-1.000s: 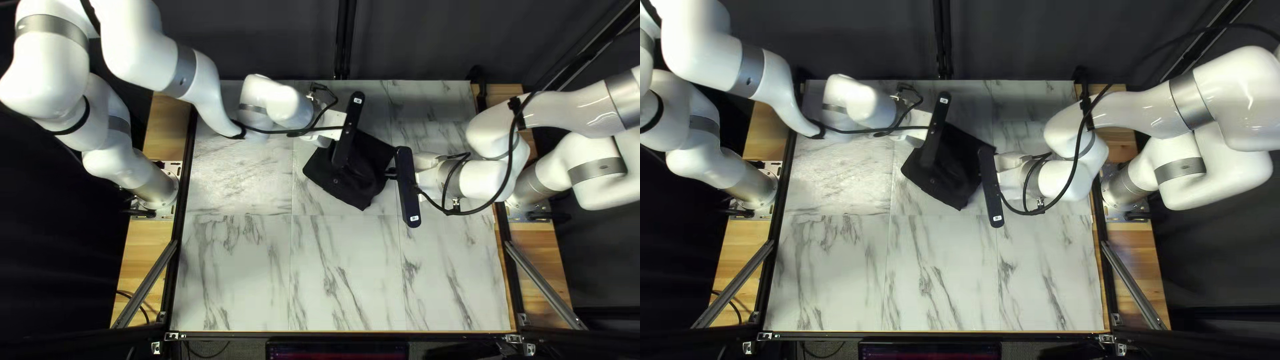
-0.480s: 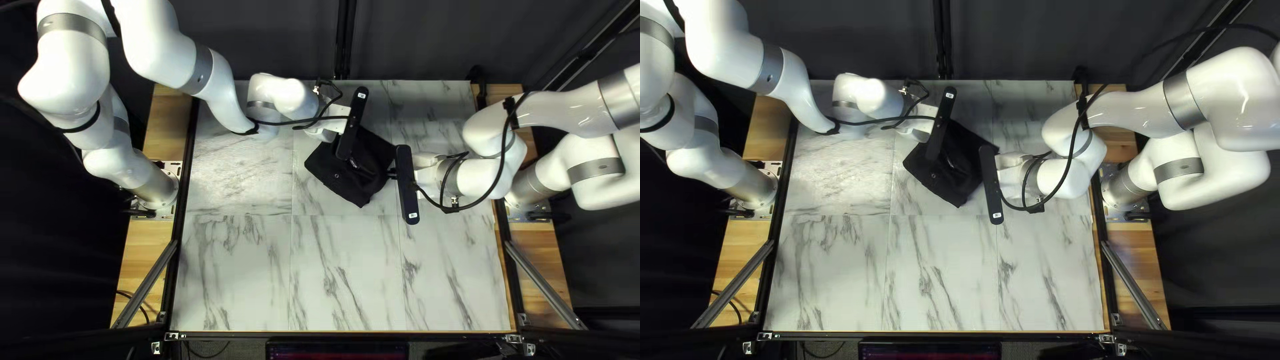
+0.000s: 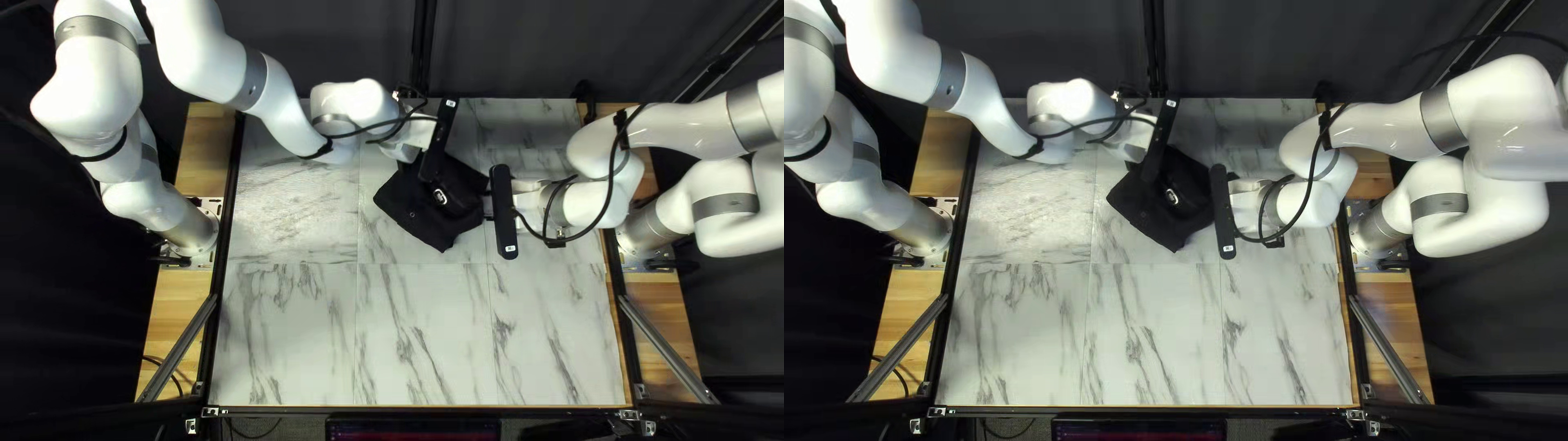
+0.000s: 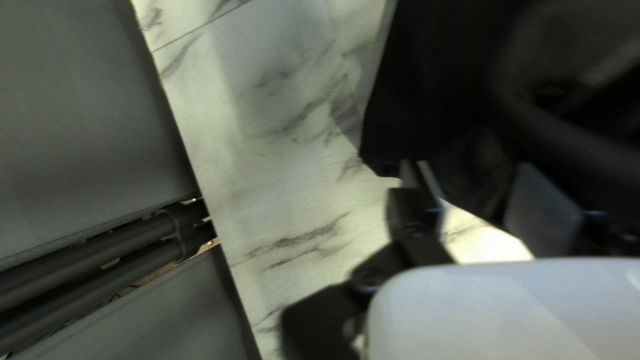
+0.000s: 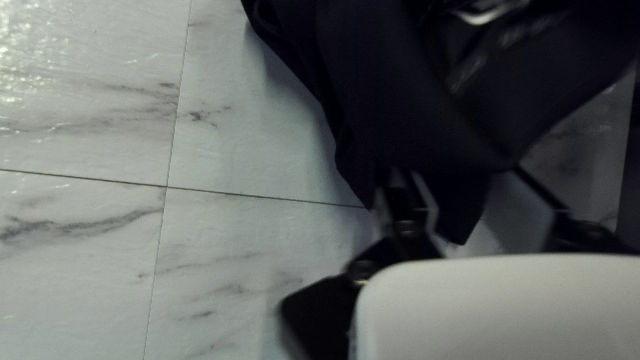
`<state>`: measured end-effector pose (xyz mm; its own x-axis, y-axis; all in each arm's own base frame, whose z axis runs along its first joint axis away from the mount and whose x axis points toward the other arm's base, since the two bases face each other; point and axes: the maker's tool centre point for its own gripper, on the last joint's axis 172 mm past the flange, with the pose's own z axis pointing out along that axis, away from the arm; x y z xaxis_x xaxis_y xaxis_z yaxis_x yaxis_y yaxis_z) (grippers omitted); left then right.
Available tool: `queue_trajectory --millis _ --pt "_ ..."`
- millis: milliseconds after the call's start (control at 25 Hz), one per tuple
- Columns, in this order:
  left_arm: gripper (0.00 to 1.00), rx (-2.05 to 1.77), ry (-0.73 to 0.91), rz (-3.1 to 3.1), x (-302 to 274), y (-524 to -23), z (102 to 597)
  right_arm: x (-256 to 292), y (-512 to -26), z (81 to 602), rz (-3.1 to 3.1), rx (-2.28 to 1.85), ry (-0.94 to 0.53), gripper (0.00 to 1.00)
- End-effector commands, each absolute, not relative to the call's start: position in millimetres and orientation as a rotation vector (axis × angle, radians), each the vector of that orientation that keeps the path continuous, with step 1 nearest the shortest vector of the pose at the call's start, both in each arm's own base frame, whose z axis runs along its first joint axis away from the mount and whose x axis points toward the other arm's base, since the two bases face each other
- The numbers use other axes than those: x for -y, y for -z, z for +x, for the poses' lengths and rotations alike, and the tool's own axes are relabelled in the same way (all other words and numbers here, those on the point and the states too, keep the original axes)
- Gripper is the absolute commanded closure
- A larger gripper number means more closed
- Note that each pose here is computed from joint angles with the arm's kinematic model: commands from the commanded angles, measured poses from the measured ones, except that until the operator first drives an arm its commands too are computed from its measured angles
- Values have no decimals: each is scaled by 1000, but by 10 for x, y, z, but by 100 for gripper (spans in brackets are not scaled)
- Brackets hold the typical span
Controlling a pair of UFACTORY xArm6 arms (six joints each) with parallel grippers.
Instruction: Fold t-shirt
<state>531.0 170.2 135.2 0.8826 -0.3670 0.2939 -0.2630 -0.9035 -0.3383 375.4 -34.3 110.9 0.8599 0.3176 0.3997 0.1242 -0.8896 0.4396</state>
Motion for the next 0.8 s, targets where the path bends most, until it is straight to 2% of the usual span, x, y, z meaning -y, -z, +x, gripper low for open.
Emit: queue_trajectory --millis 40,480,640,800 --pt "0 -479 522 -2733 -1421 -1529 5227 273 -1269 3763 2611 -329 -642 0" --pt "0 -579 591 -2689 -492 -1902 4914 49 -1748 3910 2589 -373 -646 0" --pt "0 -587 600 -2710 -518 -2085 4737 28 -2078 3827 2627 -345 -685 0" --pt "0 -567 625 -2781 -734 -2592 4445 82 -2669 3564 2694 -320 -757 0"
